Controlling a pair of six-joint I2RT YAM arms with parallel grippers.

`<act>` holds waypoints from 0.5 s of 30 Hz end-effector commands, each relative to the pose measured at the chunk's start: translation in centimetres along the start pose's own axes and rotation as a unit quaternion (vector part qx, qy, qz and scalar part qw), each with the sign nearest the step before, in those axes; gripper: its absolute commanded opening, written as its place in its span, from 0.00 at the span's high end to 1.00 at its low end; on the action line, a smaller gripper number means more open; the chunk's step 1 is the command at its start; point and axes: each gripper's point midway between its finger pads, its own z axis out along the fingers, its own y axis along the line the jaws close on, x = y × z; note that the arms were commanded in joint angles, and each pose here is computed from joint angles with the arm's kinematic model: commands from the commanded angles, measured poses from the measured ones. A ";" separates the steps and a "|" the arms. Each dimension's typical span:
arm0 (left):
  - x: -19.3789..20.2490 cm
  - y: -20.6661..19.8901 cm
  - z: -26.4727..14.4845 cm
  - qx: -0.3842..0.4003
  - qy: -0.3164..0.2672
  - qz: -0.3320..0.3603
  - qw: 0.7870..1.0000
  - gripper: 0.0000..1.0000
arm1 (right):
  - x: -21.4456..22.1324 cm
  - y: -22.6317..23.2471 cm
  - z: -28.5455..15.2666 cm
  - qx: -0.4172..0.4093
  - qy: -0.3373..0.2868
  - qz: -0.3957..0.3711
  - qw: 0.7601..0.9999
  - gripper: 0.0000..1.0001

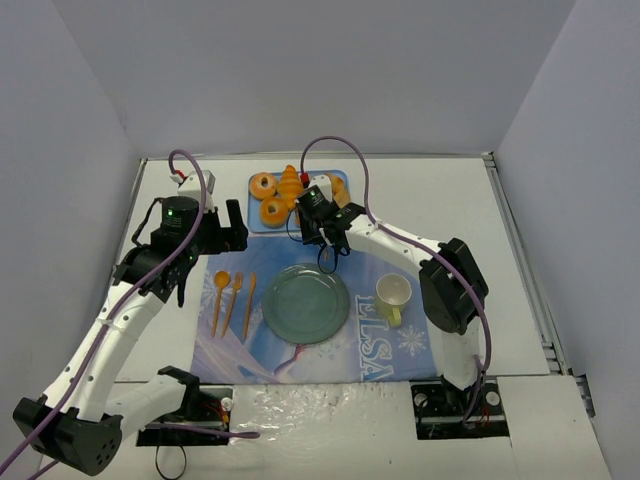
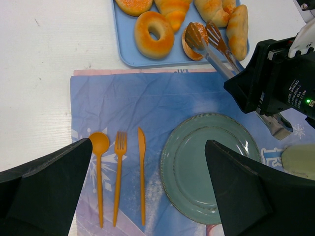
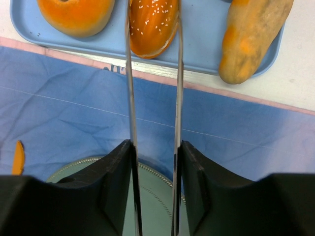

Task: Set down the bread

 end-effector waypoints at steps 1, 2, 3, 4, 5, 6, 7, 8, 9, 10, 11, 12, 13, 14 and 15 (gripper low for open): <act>-2.4 -0.5 -0.7 0.011 -0.042 -0.002 0.999 0.03 | -3.9 0.8 -2.1 -0.023 -0.052 0.024 0.998 0.72; -2.4 -0.5 -0.7 0.011 -0.042 -0.002 0.999 0.03 | -4.0 0.8 -2.4 -0.024 -0.054 0.024 0.998 0.75; -2.4 -0.5 -0.7 0.011 -0.043 -0.002 0.999 0.03 | -4.2 0.8 -2.6 -0.025 -0.056 0.024 0.998 0.76; -2.4 -0.5 -0.7 0.011 -0.043 -0.001 0.999 0.03 | -4.5 0.8 -3.0 -0.029 -0.060 0.024 0.998 0.80; -2.4 -0.5 -0.7 0.011 -0.043 -0.002 0.999 0.03 | -4.7 0.8 -3.4 -0.031 -0.063 0.024 0.997 0.81; -2.4 -0.5 -0.7 0.011 -0.043 -0.002 0.999 0.03 | -4.8 0.8 -3.7 -0.034 -0.065 0.025 0.997 0.81; -2.3 -0.5 -0.7 0.011 -0.042 -0.002 0.999 0.03 | -5.0 0.8 -4.1 -0.037 -0.067 0.025 0.997 0.82; -2.3 -0.5 -0.7 0.011 -0.042 -0.002 0.999 0.03 | -5.2 0.8 -4.6 -0.041 -0.071 0.025 0.996 0.82; -2.3 -0.5 -0.7 0.011 -0.042 -0.002 0.999 0.03 | -5.4 0.8 -5.1 -0.044 -0.075 0.025 0.996 0.82; -2.3 -0.5 -0.7 0.011 -0.042 -0.002 0.999 0.03 | -5.7 0.8 -5.8 -0.048 -0.080 0.026 0.995 0.82; -2.3 -0.5 -0.7 0.011 -0.042 -0.002 0.999 0.03 | -6.0 0.8 -6.4 -0.052 -0.085 0.026 0.995 0.82; -2.3 -0.5 -0.6 0.011 -0.042 -0.002 0.999 0.03 | -6.0 0.7 -6.8 -0.054 -0.086 0.025 0.994 0.82; -2.3 -0.5 -0.6 0.011 -0.042 -0.002 0.999 0.03 | -6.2 0.6 -7.3 -0.056 -0.089 0.025 0.994 0.82; -2.3 -0.5 -0.6 0.011 -0.041 -0.002 0.999 0.03 | -6.3 0.5 -7.9 -0.058 -0.093 0.024 0.994 0.82; -2.3 -0.5 -0.6 0.011 -0.041 -0.002 0.999 0.03 | -6.4 0.4 -8.2 -0.060 -0.094 0.024 0.993 0.82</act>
